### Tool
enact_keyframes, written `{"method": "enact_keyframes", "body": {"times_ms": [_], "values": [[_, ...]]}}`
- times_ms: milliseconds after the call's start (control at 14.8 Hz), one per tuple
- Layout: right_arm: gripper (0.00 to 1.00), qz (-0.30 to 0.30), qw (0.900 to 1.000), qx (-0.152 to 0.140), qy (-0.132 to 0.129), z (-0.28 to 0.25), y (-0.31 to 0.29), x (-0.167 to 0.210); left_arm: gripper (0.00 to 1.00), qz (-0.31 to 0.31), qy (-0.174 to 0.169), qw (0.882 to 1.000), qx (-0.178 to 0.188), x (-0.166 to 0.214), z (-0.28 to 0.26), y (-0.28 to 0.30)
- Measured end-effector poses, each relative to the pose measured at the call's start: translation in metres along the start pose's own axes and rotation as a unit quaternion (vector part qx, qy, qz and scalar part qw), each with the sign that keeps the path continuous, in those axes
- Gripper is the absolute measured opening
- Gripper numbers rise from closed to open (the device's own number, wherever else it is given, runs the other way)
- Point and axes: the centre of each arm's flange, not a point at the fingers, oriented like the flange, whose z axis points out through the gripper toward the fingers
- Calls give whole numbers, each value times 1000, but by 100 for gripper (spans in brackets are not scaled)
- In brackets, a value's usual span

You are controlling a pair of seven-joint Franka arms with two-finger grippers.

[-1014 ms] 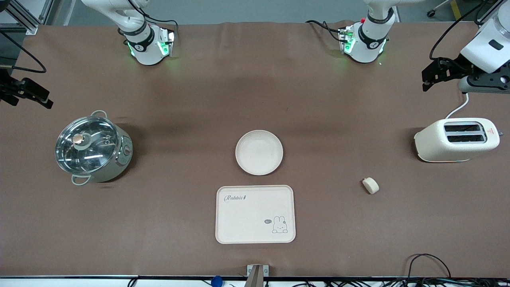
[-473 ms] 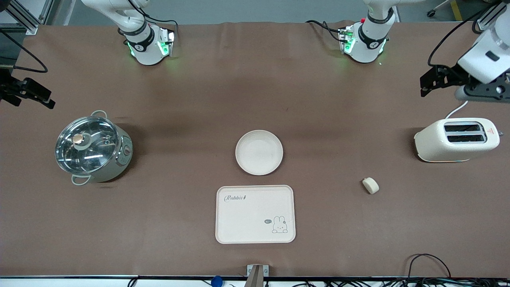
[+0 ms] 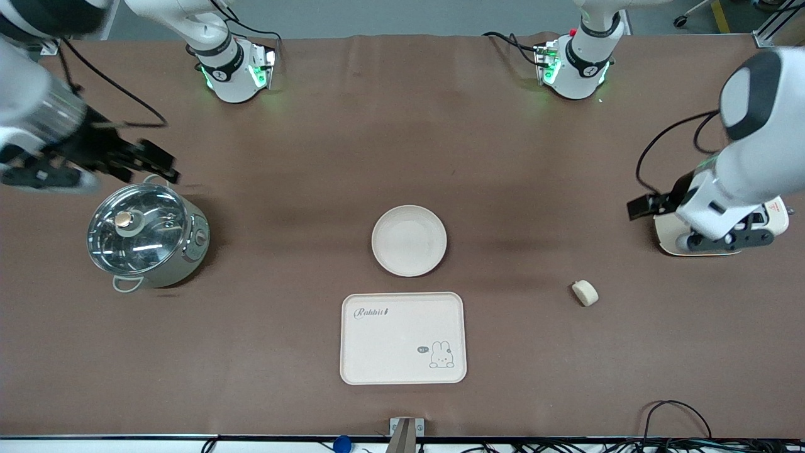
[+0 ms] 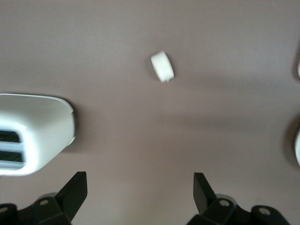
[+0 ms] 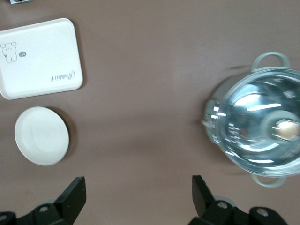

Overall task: Place bun in plate and plate on tray
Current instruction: 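Move the left gripper toward the bun while the right gripper reaches the plate, then grasp the bun with the left gripper while the right gripper grips the plate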

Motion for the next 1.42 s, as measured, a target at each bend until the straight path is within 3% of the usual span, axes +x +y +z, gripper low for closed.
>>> {"method": "enact_keyframes", "body": {"times_ms": [270,541,811,1014,1081,1419], "values": [[100,8,1000,-7,2,143,-94,28,100,-62,10,998,-16,32,85,7],[100,-6,1000,-6,20,275,-183,7,100,-81,31,996,-28,62,161,9],[100,-23,1000,-12,14,343,-243,-42,100,-106,42,993,-42,77,223,13],[100,-21,999,-6,28,378,-265,-63,96,-109,45,992,-48,81,250,15],[100,-24,999,-8,32,388,-264,-64,93,-109,45,992,-48,82,258,15],[100,-35,998,-24,39,401,-256,-59,42,-103,52,992,-43,87,267,19]]}}
